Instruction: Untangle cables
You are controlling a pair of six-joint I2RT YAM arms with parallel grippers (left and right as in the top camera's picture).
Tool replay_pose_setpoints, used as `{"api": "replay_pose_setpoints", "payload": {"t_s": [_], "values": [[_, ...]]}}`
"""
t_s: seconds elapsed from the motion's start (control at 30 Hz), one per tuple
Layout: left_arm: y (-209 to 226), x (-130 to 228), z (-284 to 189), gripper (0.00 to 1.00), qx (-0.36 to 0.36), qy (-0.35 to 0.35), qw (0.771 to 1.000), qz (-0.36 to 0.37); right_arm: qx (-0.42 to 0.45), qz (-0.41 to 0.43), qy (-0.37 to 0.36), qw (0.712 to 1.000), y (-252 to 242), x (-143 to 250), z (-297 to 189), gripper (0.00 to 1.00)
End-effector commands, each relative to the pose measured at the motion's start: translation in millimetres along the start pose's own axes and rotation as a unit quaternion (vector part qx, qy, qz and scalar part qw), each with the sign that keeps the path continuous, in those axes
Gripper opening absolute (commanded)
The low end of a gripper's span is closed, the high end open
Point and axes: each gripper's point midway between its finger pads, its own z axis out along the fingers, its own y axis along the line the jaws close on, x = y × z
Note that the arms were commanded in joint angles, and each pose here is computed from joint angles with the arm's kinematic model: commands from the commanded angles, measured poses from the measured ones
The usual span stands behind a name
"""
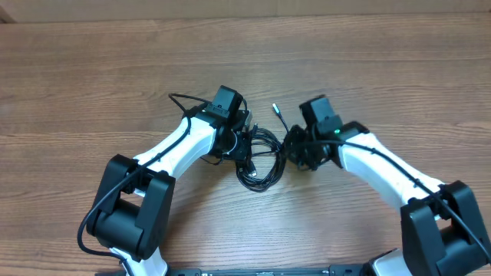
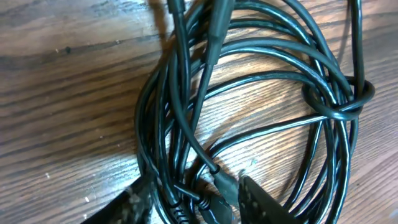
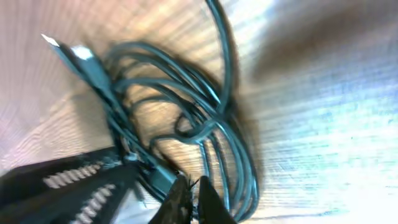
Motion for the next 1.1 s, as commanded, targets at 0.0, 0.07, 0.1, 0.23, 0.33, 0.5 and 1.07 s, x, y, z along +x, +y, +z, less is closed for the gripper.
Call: {"api": "replay_pose_setpoints", "payload": {"t_s": [0.0,0.07,0.1,0.23,0.33,0.5,1.07], "values": [[5.3,-1.5,4.3,0.46,-0.026,-0.001,0.999,-0.047,0.012,-0.013,-0.017,1.000,-5.5,-11.7,-4.6,0.10],[5.0,0.4,7.8,0.47,-0.032,0.002,0.998,-0.057,0.023,-0.004,-0.021,1.000,-13.7,-11.2,-1.6,0.20],[4.5,1.9,10.0,0.48,-0.032,0.005,0.998,-0.060,0.030,0.007,-0.023,0.999,-18.5,-11.2,-0.1,0.25],[4.9,9.6,24.7,0.44,-0.038,0.025,0.997,-0.066,0.040,0.059,-0.022,0.997,-33.1,-6.2,8.2,0.33],[8.8,13.3,33.3,0.38,-0.041,0.036,0.996,-0.072,0.036,0.074,-0.021,0.996,-38.2,-1.0,16.4,0.33],[10.4,10.7,32.2,0.04,-0.037,0.034,0.996,-0.076,0.007,0.071,0.004,0.997,-31.2,12.8,26.4,0.32],[161.4,-11.9,-27.8,0.04,-0.217,0.007,0.971,-0.098,-0.068,-0.060,-0.028,0.996,38.1,56.4,44.5,0.20]]}}
